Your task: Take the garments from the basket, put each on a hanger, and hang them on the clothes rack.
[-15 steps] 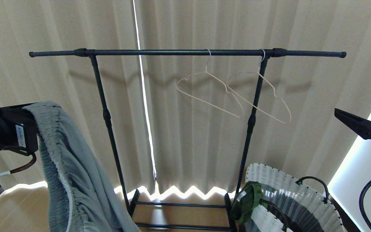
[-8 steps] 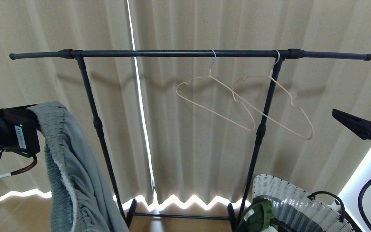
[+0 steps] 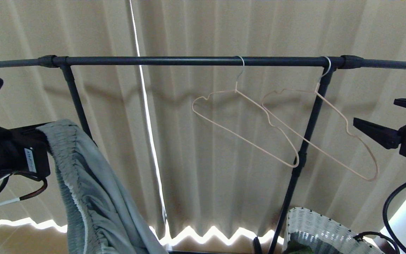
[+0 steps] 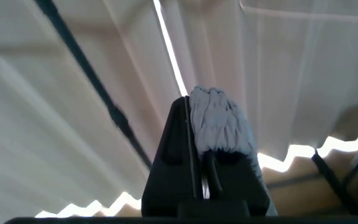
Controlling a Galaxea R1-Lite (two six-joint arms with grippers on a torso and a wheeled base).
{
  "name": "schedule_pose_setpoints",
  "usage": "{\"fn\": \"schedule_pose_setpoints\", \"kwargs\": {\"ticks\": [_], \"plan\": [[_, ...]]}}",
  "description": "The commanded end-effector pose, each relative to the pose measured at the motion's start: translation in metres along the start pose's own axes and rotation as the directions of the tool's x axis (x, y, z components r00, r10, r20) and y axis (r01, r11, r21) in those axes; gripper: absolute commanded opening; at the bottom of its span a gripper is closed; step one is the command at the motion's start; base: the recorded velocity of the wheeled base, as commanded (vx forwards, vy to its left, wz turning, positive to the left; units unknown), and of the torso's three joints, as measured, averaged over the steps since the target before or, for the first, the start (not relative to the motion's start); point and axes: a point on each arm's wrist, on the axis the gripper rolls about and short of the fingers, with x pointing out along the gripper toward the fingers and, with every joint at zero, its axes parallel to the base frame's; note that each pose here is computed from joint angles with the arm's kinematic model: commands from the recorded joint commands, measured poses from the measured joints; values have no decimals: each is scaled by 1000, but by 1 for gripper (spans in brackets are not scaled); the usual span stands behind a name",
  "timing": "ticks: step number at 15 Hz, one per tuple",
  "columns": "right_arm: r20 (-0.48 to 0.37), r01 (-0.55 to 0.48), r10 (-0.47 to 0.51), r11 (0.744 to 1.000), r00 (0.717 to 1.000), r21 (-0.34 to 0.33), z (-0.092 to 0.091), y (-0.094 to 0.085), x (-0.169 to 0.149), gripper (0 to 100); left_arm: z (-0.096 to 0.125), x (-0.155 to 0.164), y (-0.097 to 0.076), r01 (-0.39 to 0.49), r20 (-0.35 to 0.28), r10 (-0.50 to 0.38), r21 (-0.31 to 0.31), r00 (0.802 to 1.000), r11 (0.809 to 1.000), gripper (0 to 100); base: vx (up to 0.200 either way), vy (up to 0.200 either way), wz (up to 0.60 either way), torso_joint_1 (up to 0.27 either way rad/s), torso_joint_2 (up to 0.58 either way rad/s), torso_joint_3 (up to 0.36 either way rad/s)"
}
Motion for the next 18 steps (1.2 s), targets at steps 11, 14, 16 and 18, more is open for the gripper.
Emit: {"fn": "schedule_pose_setpoints", "kwargs": {"ticks": [11, 14, 16, 18], "plan": [[-419, 15, 85, 973, 904, 229, 0, -31, 105, 100, -13, -8, -2, 7, 35, -7, 1, 999, 1000, 0, 0, 0, 0, 0, 0, 0], [-462, 46, 60, 975, 885, 216, -8, -30, 118, 100, -13, -9, -2, 2, 37, -2, 0, 999, 1000, 0, 0, 0, 0, 0, 0, 0], [-465, 47, 59, 976, 883, 214, -9, -29, 118, 100, -16, -9, -2, 4, 27, -5, 5, 1000, 1000, 0, 0, 0, 0, 0, 0, 0], [-458, 48, 56, 976, 887, 213, -7, -29, 116, 100, -17, -8, -3, 5, 24, -5, 6, 1000, 1000, 0, 0, 0, 0, 0, 0, 0]]}}
